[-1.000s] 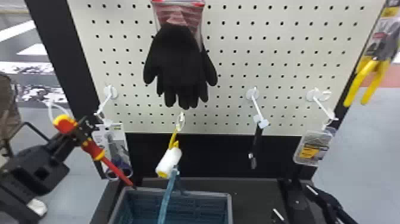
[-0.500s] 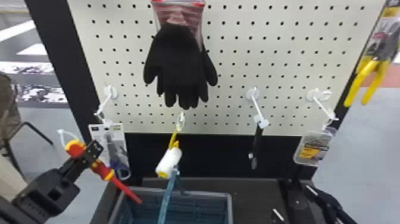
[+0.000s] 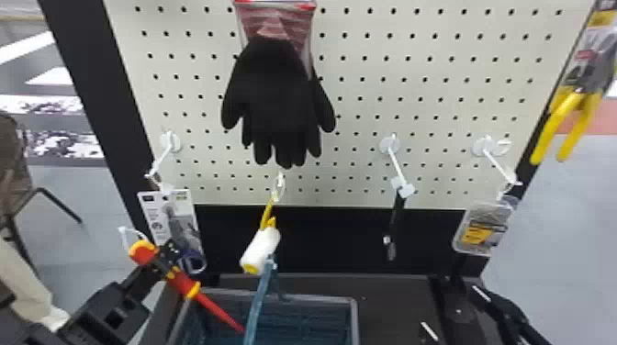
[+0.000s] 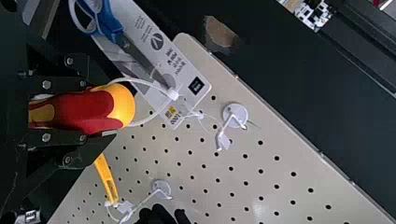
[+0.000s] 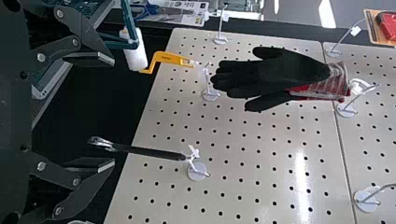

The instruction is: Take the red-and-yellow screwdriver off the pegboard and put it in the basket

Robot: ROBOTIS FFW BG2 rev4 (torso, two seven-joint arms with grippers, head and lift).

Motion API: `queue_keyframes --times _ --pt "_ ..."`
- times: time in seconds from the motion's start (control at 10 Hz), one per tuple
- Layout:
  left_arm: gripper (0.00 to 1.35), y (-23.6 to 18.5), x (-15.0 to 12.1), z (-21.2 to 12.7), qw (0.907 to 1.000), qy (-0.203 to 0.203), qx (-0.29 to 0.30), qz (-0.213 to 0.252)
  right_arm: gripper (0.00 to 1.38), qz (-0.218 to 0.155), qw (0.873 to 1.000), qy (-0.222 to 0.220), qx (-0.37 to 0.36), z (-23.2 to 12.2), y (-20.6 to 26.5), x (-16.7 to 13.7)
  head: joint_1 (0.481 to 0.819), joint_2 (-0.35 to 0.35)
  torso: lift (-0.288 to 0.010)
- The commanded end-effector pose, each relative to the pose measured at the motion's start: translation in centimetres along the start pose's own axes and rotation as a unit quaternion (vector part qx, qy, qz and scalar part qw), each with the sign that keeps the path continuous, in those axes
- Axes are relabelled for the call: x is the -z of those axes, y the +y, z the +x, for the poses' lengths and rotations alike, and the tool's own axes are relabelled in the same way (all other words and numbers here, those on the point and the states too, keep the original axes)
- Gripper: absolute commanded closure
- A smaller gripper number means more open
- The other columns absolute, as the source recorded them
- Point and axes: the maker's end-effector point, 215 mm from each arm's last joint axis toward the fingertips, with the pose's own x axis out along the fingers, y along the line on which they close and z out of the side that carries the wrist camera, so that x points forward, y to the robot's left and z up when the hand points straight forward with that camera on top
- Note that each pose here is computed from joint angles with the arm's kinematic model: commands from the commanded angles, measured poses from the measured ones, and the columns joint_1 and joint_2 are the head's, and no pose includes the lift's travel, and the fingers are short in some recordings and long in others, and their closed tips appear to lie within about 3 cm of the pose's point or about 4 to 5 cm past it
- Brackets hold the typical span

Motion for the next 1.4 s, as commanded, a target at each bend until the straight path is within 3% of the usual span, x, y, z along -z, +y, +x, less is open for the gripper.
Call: queue_keyframes --times 0.0,0.6,0.9,1.3 --pt "1.03 0.0 1.1 0.2 0.9999 0.005 0.002 -0.011 0.5 0.0 1.0 -0.001 0.0 0.0 0.0 0.0 0.549 0.0 -0.1" --pt "1.03 1.1 7.6 1.0 0.9964 0.046 0.005 -0.072 0.5 0.001 1.0 -0.003 0.0 0.0 0.0 0.0 0.549 0.0 -0.1" --pt "1.03 1.9 10.1 1.0 0.9955 0.058 0.001 -0.075 0.5 0.001 1.0 -0.004 -0.001 0.0 0.0 -0.1 0.549 0.0 -0.1" --pt "1.03 2.5 11.2 0.8 0.9971 0.055 -0.014 -0.051 0.5 0.003 1.0 -0.003 -0.001 0.0 0.1 0.1 0.549 0.0 -0.1"
